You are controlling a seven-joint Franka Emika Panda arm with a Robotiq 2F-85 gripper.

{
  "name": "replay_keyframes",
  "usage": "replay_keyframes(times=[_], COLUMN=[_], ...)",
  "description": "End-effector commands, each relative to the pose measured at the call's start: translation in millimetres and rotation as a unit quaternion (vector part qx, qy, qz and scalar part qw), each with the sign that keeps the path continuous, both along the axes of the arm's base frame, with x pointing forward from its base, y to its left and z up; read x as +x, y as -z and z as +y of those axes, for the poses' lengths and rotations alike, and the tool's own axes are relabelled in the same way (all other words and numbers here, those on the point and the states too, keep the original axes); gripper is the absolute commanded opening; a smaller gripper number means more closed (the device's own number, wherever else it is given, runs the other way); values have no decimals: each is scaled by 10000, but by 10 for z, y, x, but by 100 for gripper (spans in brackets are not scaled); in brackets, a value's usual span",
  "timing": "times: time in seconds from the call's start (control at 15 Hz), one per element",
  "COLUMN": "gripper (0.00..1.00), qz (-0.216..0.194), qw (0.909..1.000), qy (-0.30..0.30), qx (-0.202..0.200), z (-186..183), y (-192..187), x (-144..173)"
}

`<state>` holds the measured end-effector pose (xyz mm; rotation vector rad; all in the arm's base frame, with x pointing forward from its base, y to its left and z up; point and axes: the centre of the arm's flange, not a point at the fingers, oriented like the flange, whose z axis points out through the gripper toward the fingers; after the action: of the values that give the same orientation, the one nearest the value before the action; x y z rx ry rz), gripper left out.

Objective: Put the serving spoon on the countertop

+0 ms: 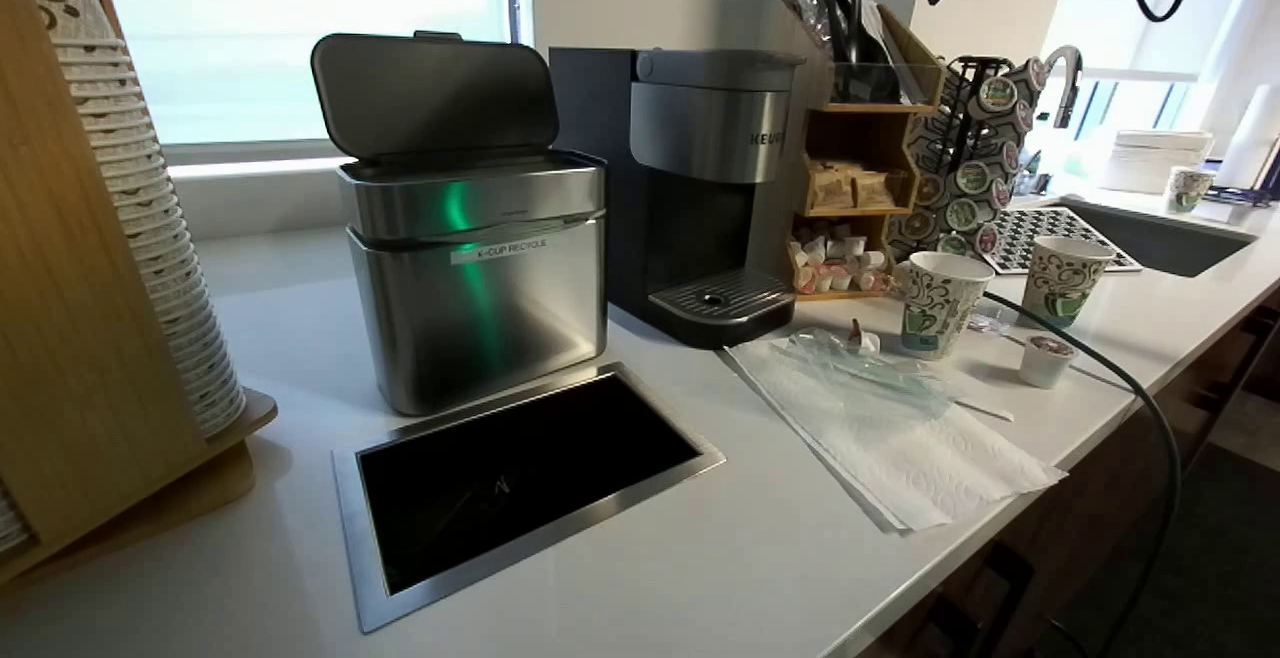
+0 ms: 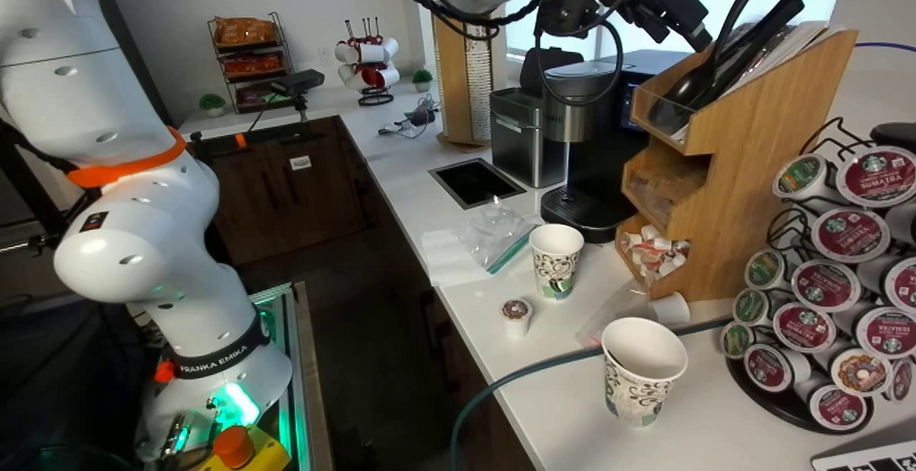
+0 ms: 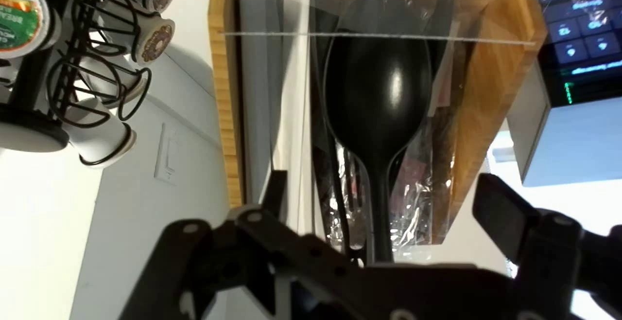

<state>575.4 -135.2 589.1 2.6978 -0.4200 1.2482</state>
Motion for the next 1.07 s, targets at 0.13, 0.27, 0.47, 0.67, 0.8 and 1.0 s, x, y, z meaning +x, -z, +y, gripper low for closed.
replay_keyframes(times=[0.13, 0.27, 0.47, 0.67, 0.8, 1.0], gripper=[75, 56, 32, 10, 0, 5], qz=[-289, -291, -310, -320, -358, -718], qw=[9986, 9983, 9983, 9984, 9985, 9970], qy=[403, 437, 429, 394, 366, 261], qx=[191, 241, 262, 233, 215, 151], z=[-139, -133, -111, -56, -27, 48], y=[60, 85, 121, 126, 83, -239], x=[457, 538, 641, 678, 663, 426])
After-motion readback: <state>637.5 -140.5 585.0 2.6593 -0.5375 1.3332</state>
